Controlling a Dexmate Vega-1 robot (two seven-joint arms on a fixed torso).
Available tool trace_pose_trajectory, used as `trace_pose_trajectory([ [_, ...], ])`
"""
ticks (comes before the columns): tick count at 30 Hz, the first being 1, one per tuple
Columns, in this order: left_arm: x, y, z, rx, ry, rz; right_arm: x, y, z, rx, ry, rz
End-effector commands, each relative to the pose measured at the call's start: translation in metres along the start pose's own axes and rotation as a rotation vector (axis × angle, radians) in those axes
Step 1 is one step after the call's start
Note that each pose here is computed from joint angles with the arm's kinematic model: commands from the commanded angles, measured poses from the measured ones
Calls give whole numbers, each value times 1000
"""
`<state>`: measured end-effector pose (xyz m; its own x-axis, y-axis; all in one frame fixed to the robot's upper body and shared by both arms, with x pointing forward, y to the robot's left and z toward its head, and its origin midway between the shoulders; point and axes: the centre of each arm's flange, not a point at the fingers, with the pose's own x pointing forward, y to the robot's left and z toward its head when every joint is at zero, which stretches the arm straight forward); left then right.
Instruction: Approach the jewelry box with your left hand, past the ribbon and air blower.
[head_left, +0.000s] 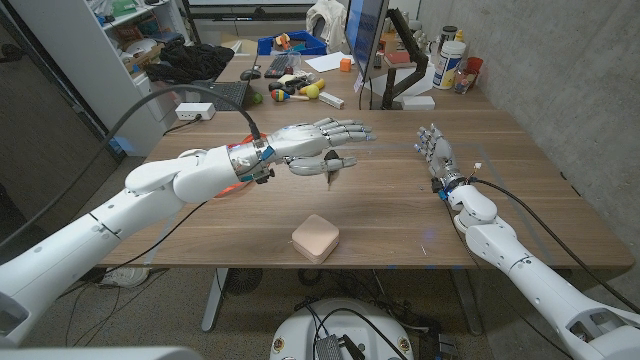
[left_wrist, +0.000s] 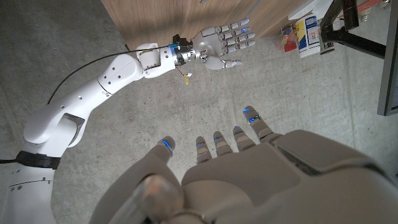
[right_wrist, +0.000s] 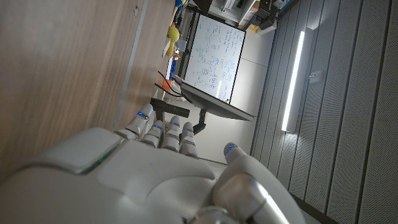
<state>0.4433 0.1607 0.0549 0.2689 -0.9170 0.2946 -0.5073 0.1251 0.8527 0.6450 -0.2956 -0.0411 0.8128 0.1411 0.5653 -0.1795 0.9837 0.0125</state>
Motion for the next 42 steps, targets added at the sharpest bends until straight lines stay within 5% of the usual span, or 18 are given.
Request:
trace_pose_trajectory([
  [1, -2, -5, 4, -9, 12, -55, -2, 0, 0, -1, 0, 0],
  [42, -5, -25, 10, -57, 43, -203, -3, 1, -2, 2, 4, 1],
])
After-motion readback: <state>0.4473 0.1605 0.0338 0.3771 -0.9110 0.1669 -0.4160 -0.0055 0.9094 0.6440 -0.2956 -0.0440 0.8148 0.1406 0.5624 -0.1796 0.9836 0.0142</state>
